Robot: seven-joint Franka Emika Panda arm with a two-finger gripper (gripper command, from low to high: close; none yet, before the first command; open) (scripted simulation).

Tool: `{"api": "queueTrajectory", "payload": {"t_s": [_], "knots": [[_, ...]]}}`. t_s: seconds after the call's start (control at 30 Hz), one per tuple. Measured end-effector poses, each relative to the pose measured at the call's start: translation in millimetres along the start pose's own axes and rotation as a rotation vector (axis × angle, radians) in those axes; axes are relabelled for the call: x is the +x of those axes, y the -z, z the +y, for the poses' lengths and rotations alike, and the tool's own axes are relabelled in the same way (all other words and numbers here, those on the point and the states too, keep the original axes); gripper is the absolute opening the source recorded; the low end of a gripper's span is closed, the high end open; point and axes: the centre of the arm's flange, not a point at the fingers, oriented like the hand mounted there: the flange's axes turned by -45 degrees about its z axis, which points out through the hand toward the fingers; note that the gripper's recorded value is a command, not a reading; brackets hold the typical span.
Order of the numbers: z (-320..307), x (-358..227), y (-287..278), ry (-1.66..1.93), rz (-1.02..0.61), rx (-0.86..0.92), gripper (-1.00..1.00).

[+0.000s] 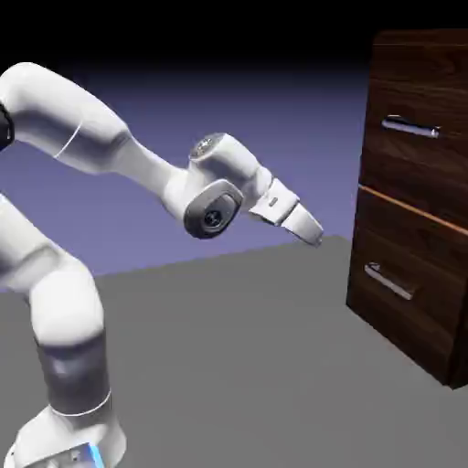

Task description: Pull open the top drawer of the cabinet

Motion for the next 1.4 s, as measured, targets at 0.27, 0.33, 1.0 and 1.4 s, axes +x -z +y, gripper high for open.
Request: {"api": "queueTrajectory", "payload": {"t_s": [0.27,0.33,1.0,1.4], "knots": [[21.4,53.1,19.4,-0.180,0.109,-0.045,0.00],[24.8,64.4,23.6,-0.223,0.137,-0.049,0.00],[26.2,143.7,28.9,-0.639,0.377,0.037,0.00],[7.7,171.1,-1.5,-0.902,0.482,0.181,0.00]]}}
